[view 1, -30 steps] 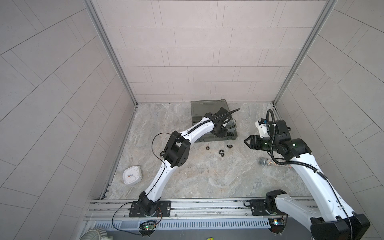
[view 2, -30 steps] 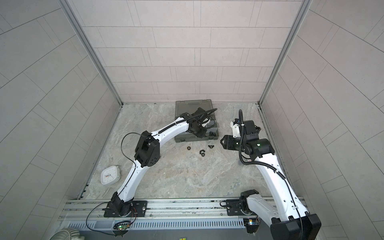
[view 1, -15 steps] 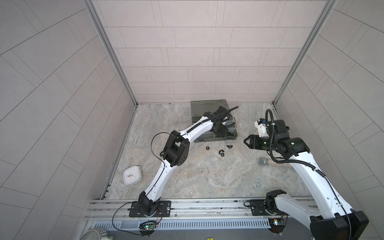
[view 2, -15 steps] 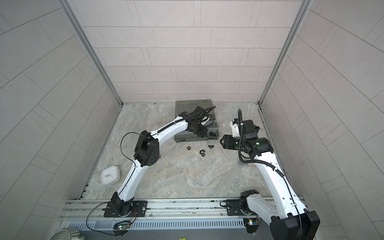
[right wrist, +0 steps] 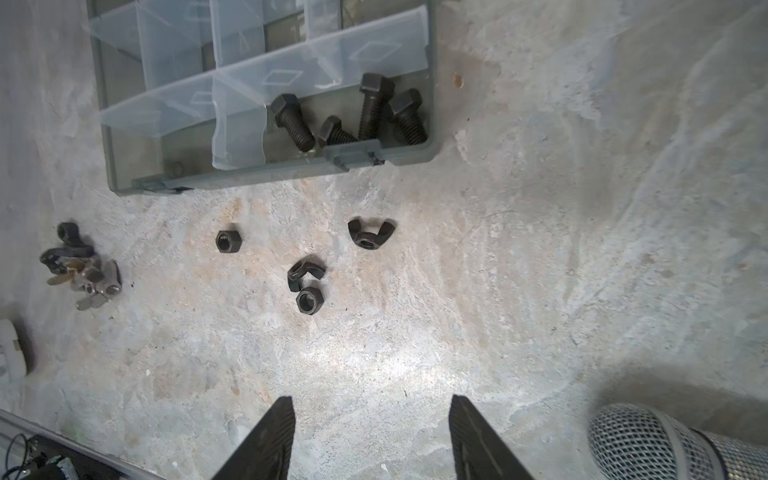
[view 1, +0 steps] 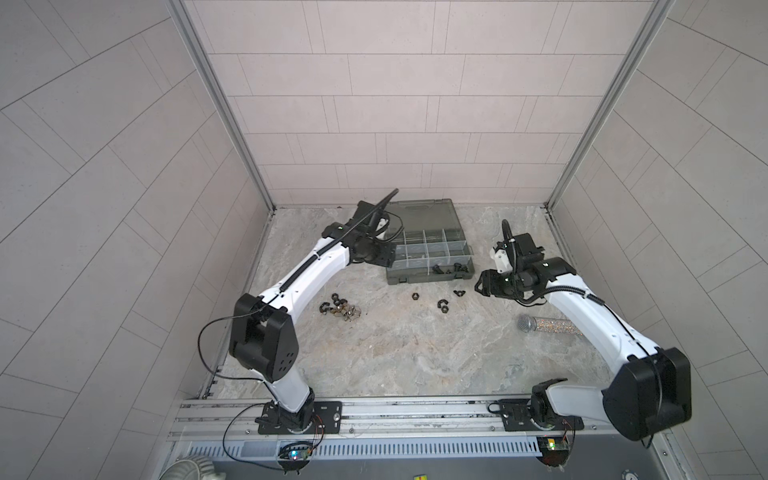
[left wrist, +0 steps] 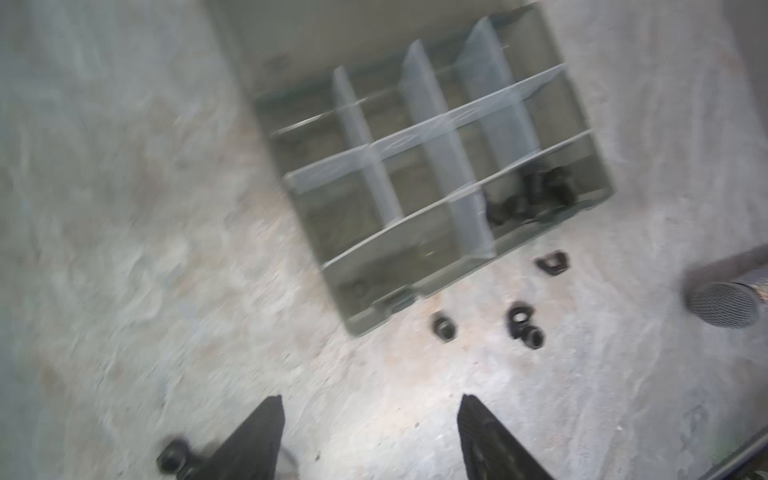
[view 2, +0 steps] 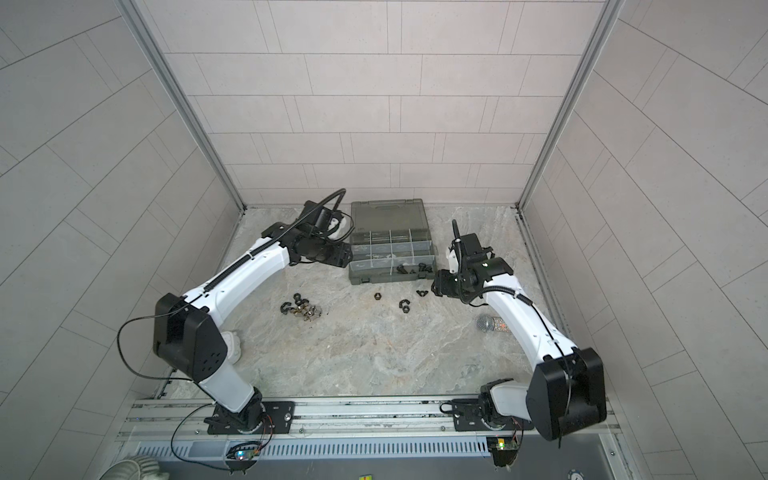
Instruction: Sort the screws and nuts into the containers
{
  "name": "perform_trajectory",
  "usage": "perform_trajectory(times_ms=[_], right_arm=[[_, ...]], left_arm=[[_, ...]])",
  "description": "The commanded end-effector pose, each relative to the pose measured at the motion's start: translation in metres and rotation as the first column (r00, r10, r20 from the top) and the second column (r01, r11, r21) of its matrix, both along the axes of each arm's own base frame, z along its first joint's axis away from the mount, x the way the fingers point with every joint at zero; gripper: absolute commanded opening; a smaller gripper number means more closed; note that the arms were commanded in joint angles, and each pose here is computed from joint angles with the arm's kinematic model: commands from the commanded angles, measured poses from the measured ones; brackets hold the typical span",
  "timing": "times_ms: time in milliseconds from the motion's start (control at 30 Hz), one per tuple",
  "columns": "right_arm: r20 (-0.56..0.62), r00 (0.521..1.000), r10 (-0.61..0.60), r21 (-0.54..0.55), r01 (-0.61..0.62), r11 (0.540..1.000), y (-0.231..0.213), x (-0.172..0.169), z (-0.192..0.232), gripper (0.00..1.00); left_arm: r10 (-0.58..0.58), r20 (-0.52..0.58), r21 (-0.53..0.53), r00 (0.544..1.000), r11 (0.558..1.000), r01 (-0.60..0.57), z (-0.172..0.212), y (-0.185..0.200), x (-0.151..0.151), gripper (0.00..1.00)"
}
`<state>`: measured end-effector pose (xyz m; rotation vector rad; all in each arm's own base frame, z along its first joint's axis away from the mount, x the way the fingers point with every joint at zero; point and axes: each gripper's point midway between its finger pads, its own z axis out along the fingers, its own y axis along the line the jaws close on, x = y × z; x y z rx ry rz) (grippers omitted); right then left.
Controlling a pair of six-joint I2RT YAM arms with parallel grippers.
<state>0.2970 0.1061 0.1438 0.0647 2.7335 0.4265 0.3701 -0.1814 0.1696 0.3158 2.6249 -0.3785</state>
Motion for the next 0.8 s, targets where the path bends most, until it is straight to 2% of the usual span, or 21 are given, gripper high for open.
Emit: perform_trajectory(times_ms=[0, 100, 200, 367, 567, 767], right_arm=[[0.005, 0.999, 0.039, -0.028, -0.039, 0.999, 0.017, 0.010, 0.001, 0.59], [-0.037, 0.994, 0.104, -0.035, -0.105, 0.994, 0.039, 0.012, -0.013, 0.58], [-0.102, 0.980, 0.172, -0.039, -0.177, 0.984, 0.058, 0.012, -0.025, 0.57], [-0.200, 0.957, 0.210, -0.036, -0.222, 0.974, 0.075, 0.014, -0.048, 0.51], [-0.209, 0.960, 0.189, -0.089, -0.211, 0.973, 0.066, 0.024, -0.058, 0.50], [-0.224, 0.954, 0.197, -0.050, -0.214, 0.976, 0.070, 0.030, -0.060, 0.45]], left_arm=[[0.060, -0.046, -0.050, 0.997, 0.997, -0.063, -0.012, 0.018, -0.023, 0.76], [0.106, -0.050, -0.056, 0.993, 0.993, -0.109, -0.018, 0.034, -0.038, 0.84], [0.146, -0.061, -0.061, 0.987, 0.987, -0.149, -0.024, 0.044, -0.047, 0.88], [0.182, -0.105, -0.068, 0.978, 0.979, -0.190, -0.034, 0.054, -0.057, 0.88], [0.209, -0.133, -0.058, 0.969, 0.974, -0.218, -0.039, 0.065, -0.061, 0.88], [0.217, -0.134, -0.067, 0.967, 0.972, -0.227, -0.034, 0.067, -0.059, 0.88]])
